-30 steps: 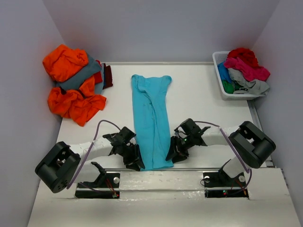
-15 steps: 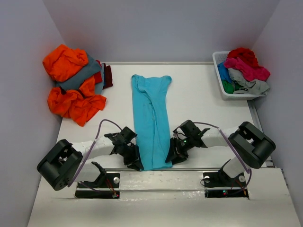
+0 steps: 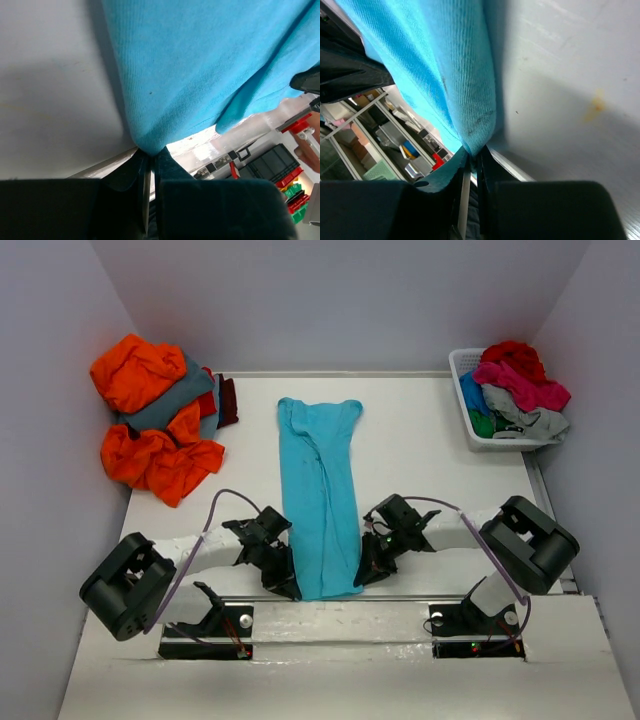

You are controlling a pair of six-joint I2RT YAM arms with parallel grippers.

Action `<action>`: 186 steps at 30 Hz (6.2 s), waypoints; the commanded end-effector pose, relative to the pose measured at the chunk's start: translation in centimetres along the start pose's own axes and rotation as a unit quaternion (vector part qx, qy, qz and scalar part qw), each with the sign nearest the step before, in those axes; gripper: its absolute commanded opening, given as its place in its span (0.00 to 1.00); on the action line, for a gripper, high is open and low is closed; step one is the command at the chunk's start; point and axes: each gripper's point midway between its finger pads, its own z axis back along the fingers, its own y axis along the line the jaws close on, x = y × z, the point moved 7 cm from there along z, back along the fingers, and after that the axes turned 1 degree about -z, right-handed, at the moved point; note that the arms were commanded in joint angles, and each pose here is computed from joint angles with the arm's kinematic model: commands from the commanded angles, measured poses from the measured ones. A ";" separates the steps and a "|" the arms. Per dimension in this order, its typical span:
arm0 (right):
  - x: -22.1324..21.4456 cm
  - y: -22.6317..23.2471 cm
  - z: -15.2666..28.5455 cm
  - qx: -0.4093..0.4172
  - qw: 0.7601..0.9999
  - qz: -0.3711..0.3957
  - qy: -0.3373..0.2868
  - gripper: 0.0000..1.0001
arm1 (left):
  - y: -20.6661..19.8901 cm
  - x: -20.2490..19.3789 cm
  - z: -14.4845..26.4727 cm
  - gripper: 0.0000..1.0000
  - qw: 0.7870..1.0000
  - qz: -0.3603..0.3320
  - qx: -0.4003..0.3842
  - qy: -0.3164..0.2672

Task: Fold and stack the t-shirts
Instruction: Pick up the rectangle-folded T-shirt from the center of the board, then fold the rectangle-folded T-shirt at the center of the board.

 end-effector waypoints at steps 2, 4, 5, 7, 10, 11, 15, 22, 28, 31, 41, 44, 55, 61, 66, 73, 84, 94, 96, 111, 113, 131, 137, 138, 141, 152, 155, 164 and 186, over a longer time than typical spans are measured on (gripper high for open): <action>-1.7 -2.5 -0.1 -0.085 0.991 -0.097 0.032 0.10 | -1.1 3.0 0.2 0.12 0.995 -0.048 0.010 -0.092; -1.6 -2.2 0.1 -0.084 0.992 -0.093 0.028 0.08 | -1.3 3.1 0.4 0.11 0.994 -0.057 0.007 -0.092; -1.6 -2.1 0.2 -0.084 0.992 -0.092 0.027 0.07 | -1.4 3.0 0.5 0.09 0.994 -0.059 0.006 -0.092; -1.7 -1.8 0.2 -0.086 0.992 -0.086 0.029 0.07 | -1.8 2.9 0.9 0.08 0.993 -0.071 0.005 -0.094; -1.9 -1.5 0.6 -0.085 0.993 -0.083 0.028 0.07 | -2.1 2.5 1.4 0.07 0.992 -0.080 0.001 -0.094; -1.9 -1.3 0.7 -0.084 0.993 -0.083 0.027 0.07 | -2.0 2.3 1.4 0.07 0.993 -0.078 0.002 -0.094; -2.5 -0.7 1.0 -0.085 0.993 -0.072 0.033 0.07 | -2.0 0.7 1.4 0.07 0.993 -0.084 -0.005 -0.084; -3.9 0.2 1.1 -0.083 0.994 -0.057 0.047 0.07 | -2.4 -2.2 1.4 0.06 0.994 -0.080 -0.022 -0.065; -4.5 1.3 1.4 -0.086 0.994 -0.048 0.053 0.07 | -3.5 -4.8 2.0 0.06 0.993 -0.100 -0.017 -0.053; -4.5 2.0 1.8 -0.097 0.994 -0.043 0.040 0.07 | -4.8 -4.8 2.8 0.06 0.992 -0.101 -0.018 -0.072; -2.0 5.7 3.0 -0.120 0.993 -0.005 -0.017 0.07 | -8.3 -2.2 5.2 0.06 0.979 -0.133 0.005 -0.156; -1.1 6.7 3.1 -0.132 0.991 0.005 -0.034 0.07 | -8.3 -1.0 5.7 0.06 0.977 -0.130 0.007 -0.169; 3.8 7.7 4.8 -0.142 0.986 0.000 -0.088 0.07 | -8.6 3.9 7.5 0.06 0.966 -0.133 0.027 -0.219; 7.0 8.3 6.3 -0.140 0.984 0.001 -0.112 0.07 | -9.8 6.7 8.2 0.06 0.959 -0.142 0.033 -0.243; 9.7 8.7 7.1 -0.143 0.982 0.005 -0.123 0.07 | -10.4 8.9 8.7 0.06 0.955 -0.140 0.036 -0.258; 13.3 9.5 8.5 -0.143 0.979 0.012 -0.142 0.07 | -10.8 12.4 9.8 0.06 0.950 -0.130 0.044 -0.280; 16.9 10.1 9.8 -0.136 0.978 0.013 -0.157 0.07 | -10.7 16.7 11.0 0.06 0.945 -0.118 0.058 -0.298; 19.0 9.8 9.4 -0.133 0.979 0.008 -0.155 0.07 | -10.7 19.4 10.9 0.06 0.946 -0.109 0.068 -0.298; 19.4 9.6 9.6 -0.133 0.978 0.005 -0.158 0.07 | -10.7 19.5 10.7 0.06 0.946 -0.111 0.069 -0.296; 22.1 8.6 9.5 -0.129 0.979 -0.010 -0.157 0.07 | -9.6 21.9 9.7 0.06 0.949 -0.096 0.084 -0.288; 22.4 8.4 9.2 -0.131 0.979 -0.012 -0.154 0.07 | -9.3 22.2 9.7 0.06 0.950 -0.093 0.086 -0.286; 23.9 8.4 10.7 -0.128 0.976 -0.024 -0.175 0.35 | -8.2 23.5 9.8 0.06 0.951 -0.081 0.094 -0.284; 24.2 8.1 10.9 -0.125 0.976 -0.029 -0.176 0.35 | -8.3 24.2 9.3 0.22 0.953 -0.081 0.097 -0.275; 24.2 8.1 10.9 -0.125 0.976 -0.028 -0.176 0.35 | -8.4 24.2 9.3 0.26 0.953 -0.081 0.096 -0.276; 24.4 8.5 10.9 -0.118 0.978 -0.022 -0.171 0.35 | -8.5 24.7 9.1 0.32 0.953 -0.083 0.096 -0.274; 25.2 9.6 12.0 -0.131 0.975 -0.007 -0.181 0.34 | -9.7 25.8 9.8 0.62 0.952 -0.083 0.091 -0.282; 26.0 9.7 11.9 -0.134 0.975 -0.003 -0.176 0.34 | -10.0 26.2 10.0 0.67 0.950 -0.083 0.090 -0.286; 26.4 10.8 12.6 -0.132 0.977 0.005 -0.169 0.32 | -11.2 25.9 11.2 0.67 0.953 -0.092 0.079 -0.278; 17.9 8.4 11.3 -0.114 0.984 -0.010 -0.139 0.30 | -9.2 18.0 8.0 0.67 0.969 -0.112 0.102 -0.196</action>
